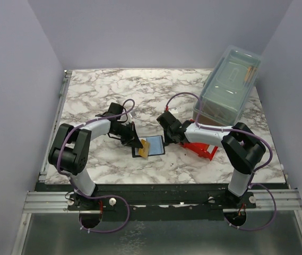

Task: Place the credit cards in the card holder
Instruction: Insert the credit card into the card holder.

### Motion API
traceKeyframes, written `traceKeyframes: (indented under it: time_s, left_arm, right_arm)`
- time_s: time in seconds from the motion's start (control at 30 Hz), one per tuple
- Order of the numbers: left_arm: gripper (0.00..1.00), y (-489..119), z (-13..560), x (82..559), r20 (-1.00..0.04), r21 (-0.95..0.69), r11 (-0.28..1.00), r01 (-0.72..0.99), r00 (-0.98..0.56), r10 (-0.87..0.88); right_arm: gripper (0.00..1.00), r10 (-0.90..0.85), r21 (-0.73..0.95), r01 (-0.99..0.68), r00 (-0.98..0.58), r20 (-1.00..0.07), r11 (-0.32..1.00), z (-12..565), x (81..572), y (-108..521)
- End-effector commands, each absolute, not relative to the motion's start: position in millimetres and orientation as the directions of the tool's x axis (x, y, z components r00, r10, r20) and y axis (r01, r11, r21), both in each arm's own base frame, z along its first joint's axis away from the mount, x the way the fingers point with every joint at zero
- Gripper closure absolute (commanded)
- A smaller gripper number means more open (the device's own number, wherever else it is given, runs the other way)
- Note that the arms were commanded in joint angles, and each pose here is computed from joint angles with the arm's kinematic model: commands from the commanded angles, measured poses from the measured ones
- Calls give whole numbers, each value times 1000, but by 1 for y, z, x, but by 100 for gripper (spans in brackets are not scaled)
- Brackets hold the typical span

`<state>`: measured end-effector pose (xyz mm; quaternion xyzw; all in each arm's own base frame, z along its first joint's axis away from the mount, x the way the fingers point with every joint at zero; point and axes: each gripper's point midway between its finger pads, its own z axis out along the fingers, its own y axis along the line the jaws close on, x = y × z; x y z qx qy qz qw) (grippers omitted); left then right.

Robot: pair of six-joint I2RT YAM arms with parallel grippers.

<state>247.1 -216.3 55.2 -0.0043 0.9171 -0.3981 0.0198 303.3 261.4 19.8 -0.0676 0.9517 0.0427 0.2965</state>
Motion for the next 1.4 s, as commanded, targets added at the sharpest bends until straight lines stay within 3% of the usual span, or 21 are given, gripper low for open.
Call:
traceKeyframes:
  time_s: [0.0, 0.5, 1.03, 1.13, 1.3, 1.37]
  left_arm:
    - [100, -217, 49, 254, -34, -741, 672, 0, -999, -37]
    - [100, -216, 38, 285, -33, -732, 674, -103, -982, -185]
    - [100, -220, 30, 275, 3, -780, 603, -170, -963, -268]
    - [100, -219, 28, 272, 12, -776, 602, -186, -960, -281]
    - [100, -214, 27, 270, -17, -766, 615, -185, -951, -307]
    - [100, -213, 27, 269, -23, -765, 618, -183, -950, -311]
  right_arm:
    - [91, -122, 16, -153, -841, -527, 988, 2, 298, 255]
    - [91, -124, 24, -159, -848, -515, 987, -3, 297, 257]
    - [91, -120, 32, -158, -852, -509, 987, -2, 295, 257]
    - [84, -120, 39, -161, -854, -506, 986, 1, 295, 259]
    - [55, -106, 72, -165, -855, -507, 984, 26, 296, 268]
    - [49, -97, 89, -165, -853, -513, 982, 41, 297, 270]
